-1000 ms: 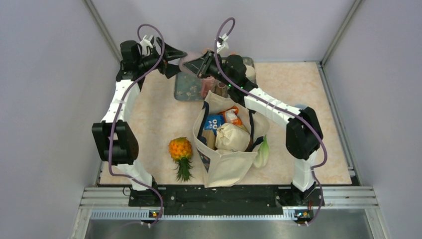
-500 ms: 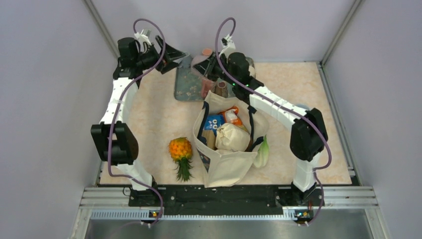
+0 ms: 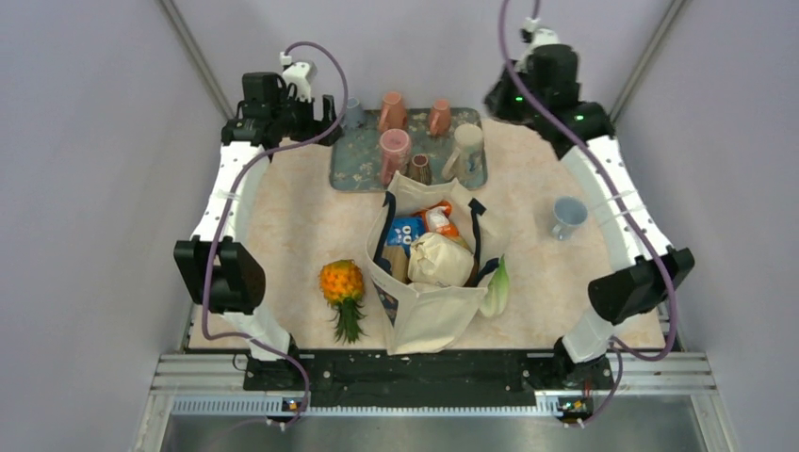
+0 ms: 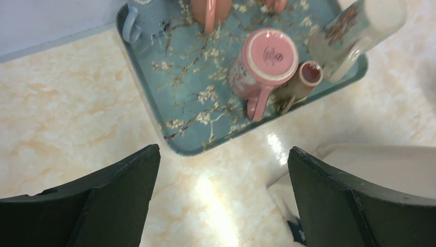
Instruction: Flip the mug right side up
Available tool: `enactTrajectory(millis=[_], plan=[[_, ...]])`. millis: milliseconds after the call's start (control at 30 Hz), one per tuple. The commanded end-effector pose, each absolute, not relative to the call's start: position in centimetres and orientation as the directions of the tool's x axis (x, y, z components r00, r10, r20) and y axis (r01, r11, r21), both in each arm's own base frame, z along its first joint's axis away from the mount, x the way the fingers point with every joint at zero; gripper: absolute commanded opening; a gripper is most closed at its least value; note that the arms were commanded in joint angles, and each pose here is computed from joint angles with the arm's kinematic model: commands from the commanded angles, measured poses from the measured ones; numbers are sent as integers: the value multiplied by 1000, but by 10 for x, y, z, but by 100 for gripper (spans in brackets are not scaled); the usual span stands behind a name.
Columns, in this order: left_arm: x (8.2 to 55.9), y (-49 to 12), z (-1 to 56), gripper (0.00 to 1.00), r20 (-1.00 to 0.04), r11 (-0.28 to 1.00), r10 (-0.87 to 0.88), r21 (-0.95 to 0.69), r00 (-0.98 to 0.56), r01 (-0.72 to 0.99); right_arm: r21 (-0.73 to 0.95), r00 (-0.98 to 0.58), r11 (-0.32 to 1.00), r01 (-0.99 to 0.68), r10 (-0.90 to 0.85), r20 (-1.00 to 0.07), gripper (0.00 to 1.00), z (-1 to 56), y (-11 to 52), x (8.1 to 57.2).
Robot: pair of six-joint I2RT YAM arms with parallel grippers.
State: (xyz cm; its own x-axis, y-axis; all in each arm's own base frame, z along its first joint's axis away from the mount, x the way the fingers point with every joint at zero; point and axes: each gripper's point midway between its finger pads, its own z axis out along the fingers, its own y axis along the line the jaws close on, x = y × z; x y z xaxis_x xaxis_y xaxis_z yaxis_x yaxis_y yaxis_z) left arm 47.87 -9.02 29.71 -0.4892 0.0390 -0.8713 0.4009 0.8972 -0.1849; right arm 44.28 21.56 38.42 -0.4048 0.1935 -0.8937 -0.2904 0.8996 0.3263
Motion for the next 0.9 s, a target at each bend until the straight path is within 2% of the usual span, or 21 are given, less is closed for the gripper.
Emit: enactTrajectory(millis=[0,233,367,500,733,867], plan=[[475,-79,272,99,-849,895,177,-72,-499,440,230,-563,968,-103,134,-815,0,349,111,420],[479,-78,250,98,-822,898,180,-87,-540,432,111,-670,979,170,197,-715,0,301,-4,404],[477,-77,238,97,-808,897,190,-89,-558,433,85,-694,930,357,325,-643,0,263,-71,377],[474,-78,230,97,-799,892,195,-96,-568,442,-30,-724,861,508,408,-556,0,211,-125,343],[470,-79,220,97,-788,886,210,-97,-579,453,114,-641,788,605,567,-517,0,161,-147,318],[467,-81,216,97,-783,881,206,-113,-587,459,176,-620,746,642,641,-453,0,124,-146,306]])
